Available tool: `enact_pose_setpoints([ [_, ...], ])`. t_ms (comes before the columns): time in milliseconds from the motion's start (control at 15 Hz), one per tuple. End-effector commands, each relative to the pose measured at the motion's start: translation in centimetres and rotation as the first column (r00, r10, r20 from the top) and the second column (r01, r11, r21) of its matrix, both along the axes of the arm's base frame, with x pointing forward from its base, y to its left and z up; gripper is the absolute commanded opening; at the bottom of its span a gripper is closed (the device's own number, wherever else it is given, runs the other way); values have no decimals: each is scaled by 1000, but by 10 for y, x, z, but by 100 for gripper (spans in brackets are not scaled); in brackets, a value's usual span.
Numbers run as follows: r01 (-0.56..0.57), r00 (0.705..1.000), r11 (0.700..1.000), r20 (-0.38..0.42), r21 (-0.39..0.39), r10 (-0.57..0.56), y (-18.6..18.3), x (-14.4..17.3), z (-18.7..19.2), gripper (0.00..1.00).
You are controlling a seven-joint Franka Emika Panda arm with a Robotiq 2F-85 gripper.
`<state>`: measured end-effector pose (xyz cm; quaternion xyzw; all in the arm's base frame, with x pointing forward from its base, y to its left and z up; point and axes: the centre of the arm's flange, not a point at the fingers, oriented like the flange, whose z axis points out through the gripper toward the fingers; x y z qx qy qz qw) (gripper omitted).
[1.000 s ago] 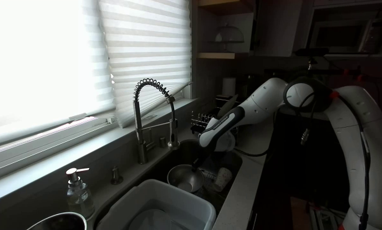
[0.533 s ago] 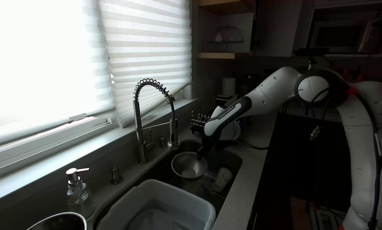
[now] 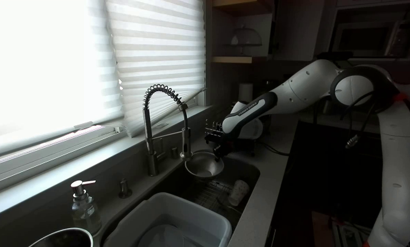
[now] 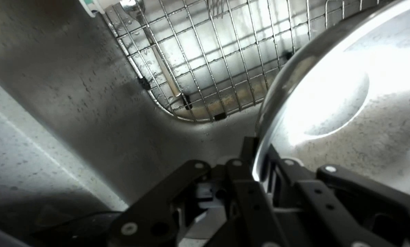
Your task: Remove the silver bowl from inside the sink and put it on the sink
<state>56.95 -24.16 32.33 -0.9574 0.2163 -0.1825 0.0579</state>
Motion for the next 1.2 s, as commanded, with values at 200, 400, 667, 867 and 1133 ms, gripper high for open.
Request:
enact_pose_setpoints([
  [200,137,990,990,15,15,-137,-4,-2,23,8],
  [400,152,988,988,11,22,-153,-1,-2,22,8],
  [667,251,968,968,27,16,-251,-14,7,26,2],
  [867,317,946,948,58,30,-318,-25,11,36,2],
  [1133,395,915,918,78,39,-397,-35,22,42,2],
])
